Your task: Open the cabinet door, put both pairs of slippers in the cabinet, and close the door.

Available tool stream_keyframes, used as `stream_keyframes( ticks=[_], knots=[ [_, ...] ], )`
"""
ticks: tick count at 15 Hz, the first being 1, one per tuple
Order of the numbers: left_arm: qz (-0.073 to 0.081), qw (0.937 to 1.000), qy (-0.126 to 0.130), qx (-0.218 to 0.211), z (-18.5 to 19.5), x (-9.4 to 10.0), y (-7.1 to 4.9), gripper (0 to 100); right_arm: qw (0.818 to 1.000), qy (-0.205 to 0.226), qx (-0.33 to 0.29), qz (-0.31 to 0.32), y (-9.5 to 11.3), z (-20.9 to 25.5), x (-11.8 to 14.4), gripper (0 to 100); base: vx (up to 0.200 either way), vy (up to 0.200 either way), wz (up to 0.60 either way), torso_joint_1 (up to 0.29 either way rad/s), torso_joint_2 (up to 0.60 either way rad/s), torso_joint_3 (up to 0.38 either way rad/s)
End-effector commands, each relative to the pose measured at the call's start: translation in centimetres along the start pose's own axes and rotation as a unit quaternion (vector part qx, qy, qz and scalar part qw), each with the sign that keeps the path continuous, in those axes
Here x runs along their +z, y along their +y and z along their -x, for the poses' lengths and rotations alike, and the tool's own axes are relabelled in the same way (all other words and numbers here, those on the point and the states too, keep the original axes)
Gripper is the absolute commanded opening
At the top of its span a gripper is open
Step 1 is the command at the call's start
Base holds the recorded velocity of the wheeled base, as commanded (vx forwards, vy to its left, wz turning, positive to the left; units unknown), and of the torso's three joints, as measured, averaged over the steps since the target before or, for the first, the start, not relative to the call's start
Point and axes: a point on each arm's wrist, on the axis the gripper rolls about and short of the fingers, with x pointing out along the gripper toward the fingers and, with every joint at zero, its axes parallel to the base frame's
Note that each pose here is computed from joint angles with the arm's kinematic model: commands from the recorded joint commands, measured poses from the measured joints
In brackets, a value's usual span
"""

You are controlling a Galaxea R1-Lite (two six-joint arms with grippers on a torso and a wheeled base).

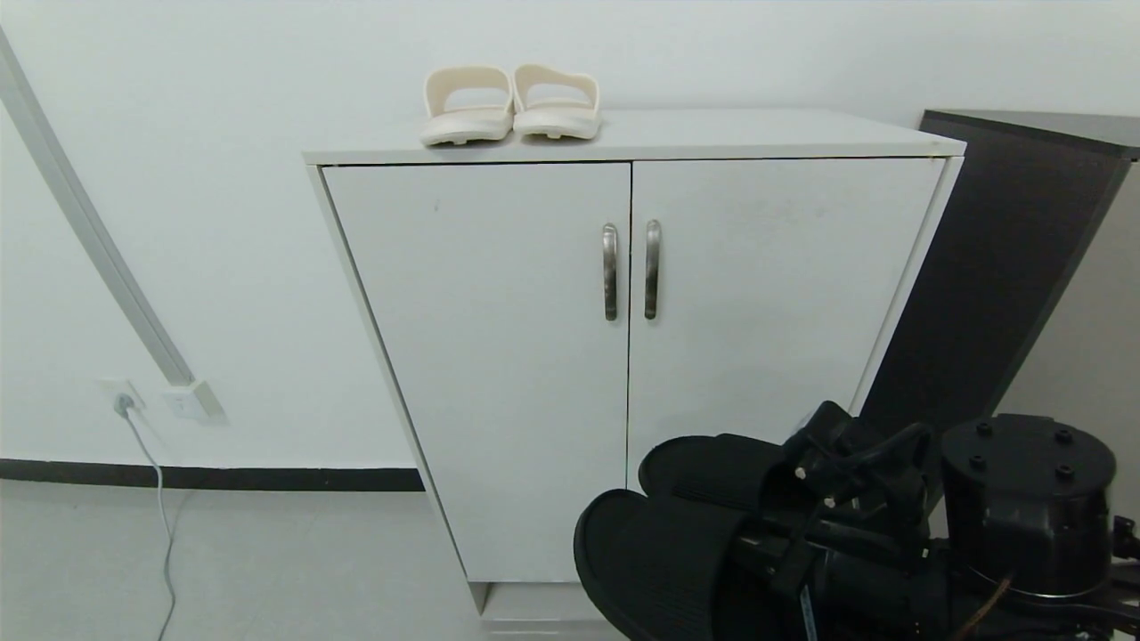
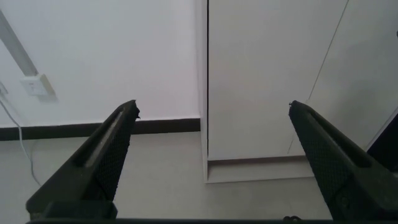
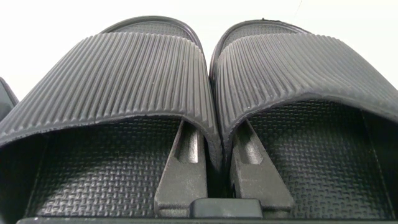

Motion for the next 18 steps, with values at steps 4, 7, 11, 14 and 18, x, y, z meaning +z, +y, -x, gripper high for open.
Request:
stream_keyframes(
  ticks=[4, 7, 11, 14, 18],
  knots=[
    [0.004, 0.9999, -0.016, 0.003, 0.2, 1.3, 0.0, 100, 1.000, 0.002, 0.000, 0.000, 0.0, -0.1, -0.1, 0, 0.000, 0.000, 0.00, -0.001, 0.10, 0.085],
    [0.033, 0.9990, 0.003, -0.032, -1.2, 6.1, 0.1, 100, 1.000, -0.002, 0.003, 0.004, 0.2, -0.1, -0.1, 0, 0.000, 0.000, 0.00, 0.000, 0.00, 0.000],
    [0.036, 0.9870, 0.036, -0.152, -5.7, 8.3, -0.4, 100, 1.000, 0.000, 0.003, 0.005, 0.2, -0.1, -0.3, 0, 0.000, 0.000, 0.00, 0.000, 0.00, 0.000],
    [0.039, 0.9705, 0.048, -0.233, -8.6, 9.6, -0.9, 100, 1.000, 0.000, 0.003, 0.005, 0.2, -0.1, -0.2, 0, 0.000, 0.000, 0.00, 0.000, 0.00, 0.000],
    [0.033, 0.9524, 0.035, -0.301, -12.0, 11.7, -2.4, 100, 1.000, -0.004, 0.001, 0.004, 0.2, 0.1, -0.1, 0, 0.000, 0.000, 0.00, 0.000, 0.00, 0.000]
  ],
)
